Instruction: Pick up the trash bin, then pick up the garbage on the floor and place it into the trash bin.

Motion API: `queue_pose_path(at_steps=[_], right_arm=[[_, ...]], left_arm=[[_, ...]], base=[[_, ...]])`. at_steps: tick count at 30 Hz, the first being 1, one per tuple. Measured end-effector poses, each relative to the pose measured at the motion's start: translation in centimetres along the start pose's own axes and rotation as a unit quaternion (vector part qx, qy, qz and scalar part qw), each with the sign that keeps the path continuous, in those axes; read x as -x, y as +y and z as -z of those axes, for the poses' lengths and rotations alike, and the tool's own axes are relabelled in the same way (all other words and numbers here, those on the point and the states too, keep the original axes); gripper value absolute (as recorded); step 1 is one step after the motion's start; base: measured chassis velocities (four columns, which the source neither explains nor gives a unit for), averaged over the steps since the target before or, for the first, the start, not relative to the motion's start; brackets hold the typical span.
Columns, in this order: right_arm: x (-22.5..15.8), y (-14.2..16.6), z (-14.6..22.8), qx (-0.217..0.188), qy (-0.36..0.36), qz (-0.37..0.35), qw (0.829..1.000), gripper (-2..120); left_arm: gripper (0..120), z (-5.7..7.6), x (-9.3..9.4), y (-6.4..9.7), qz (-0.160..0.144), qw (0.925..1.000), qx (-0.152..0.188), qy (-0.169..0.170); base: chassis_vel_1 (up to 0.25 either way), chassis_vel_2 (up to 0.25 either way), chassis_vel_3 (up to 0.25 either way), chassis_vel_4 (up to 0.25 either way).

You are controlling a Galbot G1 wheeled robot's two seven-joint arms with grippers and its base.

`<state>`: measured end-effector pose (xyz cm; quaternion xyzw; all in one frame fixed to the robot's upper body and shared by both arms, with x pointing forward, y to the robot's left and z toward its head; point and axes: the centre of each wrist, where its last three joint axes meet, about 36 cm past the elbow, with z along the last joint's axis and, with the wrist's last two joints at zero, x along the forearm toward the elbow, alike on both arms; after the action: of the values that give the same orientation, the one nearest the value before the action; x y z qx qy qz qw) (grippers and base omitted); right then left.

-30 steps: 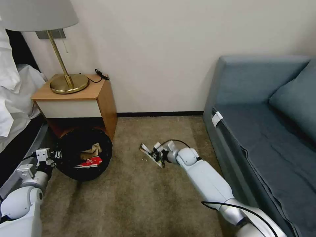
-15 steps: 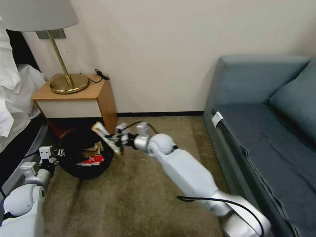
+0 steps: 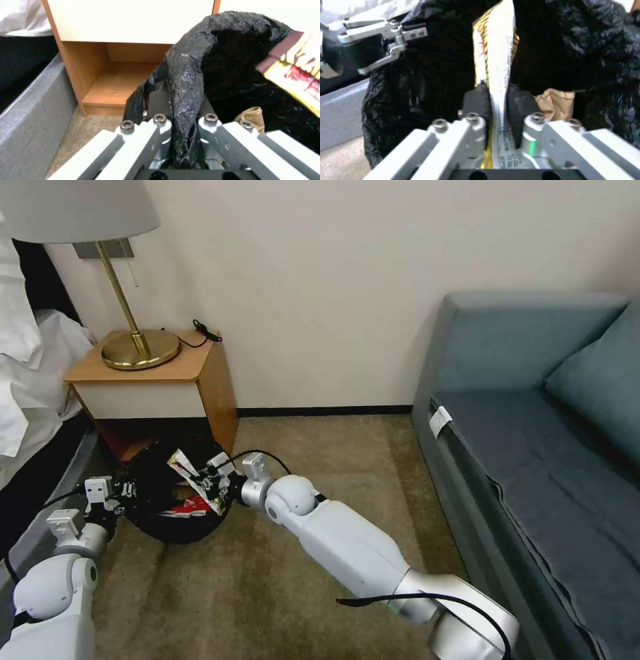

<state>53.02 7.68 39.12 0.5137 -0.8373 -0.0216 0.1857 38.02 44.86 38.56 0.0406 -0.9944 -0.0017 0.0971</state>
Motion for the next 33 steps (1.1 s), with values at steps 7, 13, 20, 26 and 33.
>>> queue_pose_path(at_steps=[7,13,20,26,33], right_arm=[[0.0,0.3,0.2,-0.005,-0.006,-0.001,1.000,38],[0.0,0.4,0.0,-0.005,-0.013,-0.006,1.000,61],[-1.0,-0.7,1.3,0.004,-0.050,-0.029,0.998,88],[-4.4,-3.9,3.7,0.035,-0.114,-0.061,0.991,100],[-9.3,-8.6,3.5,0.058,-0.143,-0.108,0.982,100]], left_arm=[[3,0.0,-0.1,-0.1,-0.001,1.0000,-0.002,0.000],[3,-0.1,-0.2,-0.4,0.000,1.0000,-0.004,0.002],[3,0.0,-0.4,-1.1,0.016,0.9990,-0.042,0.004],[3,0.1,-1.9,-2.8,0.056,0.9847,-0.164,0.019],[3,0.0,-4.5,-3.4,0.104,0.9589,-0.254,0.074]], base=[[0.000,0.000,0.000,0.000],[0.000,0.000,0.000,0.000],[0.000,0.000,0.000,0.000],[0.000,0.000,0.000,0.000],[0.000,0.000,0.000,0.000]])
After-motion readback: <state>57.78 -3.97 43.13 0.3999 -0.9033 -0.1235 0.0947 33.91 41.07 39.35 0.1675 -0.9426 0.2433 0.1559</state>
